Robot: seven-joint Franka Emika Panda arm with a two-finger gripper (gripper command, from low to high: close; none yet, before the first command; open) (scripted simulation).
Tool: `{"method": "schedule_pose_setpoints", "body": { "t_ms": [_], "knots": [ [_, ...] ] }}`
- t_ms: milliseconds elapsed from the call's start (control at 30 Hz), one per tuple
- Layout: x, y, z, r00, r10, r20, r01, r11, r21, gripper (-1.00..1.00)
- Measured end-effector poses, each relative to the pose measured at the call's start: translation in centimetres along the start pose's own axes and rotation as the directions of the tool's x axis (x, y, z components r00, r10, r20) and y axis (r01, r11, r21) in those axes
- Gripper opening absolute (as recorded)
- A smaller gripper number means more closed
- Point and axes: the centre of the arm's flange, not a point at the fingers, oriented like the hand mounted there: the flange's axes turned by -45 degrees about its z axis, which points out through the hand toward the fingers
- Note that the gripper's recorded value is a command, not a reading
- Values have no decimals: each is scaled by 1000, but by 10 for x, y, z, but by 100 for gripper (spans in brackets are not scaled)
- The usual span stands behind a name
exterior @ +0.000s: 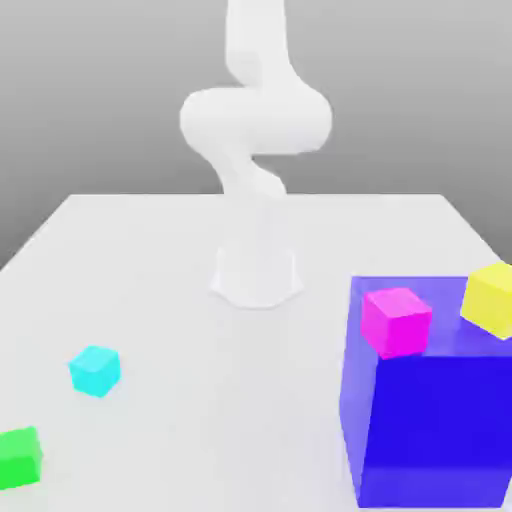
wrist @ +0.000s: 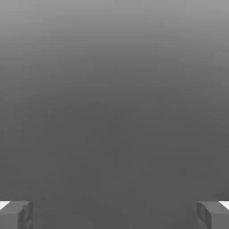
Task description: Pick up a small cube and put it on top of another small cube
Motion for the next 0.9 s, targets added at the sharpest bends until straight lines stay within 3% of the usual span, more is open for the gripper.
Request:
{"method": "schedule_pose_setpoints", "body": {
  "t_ms": [333,633,900],
  "knots": [
    [-134,139,209,927,164,337,-141,986,-92,0],
    [-352,223,282,734,337,590,-244,941,-234,0],
    [-401,229,316,713,342,612,-238,939,-248,0]
  ]
}}
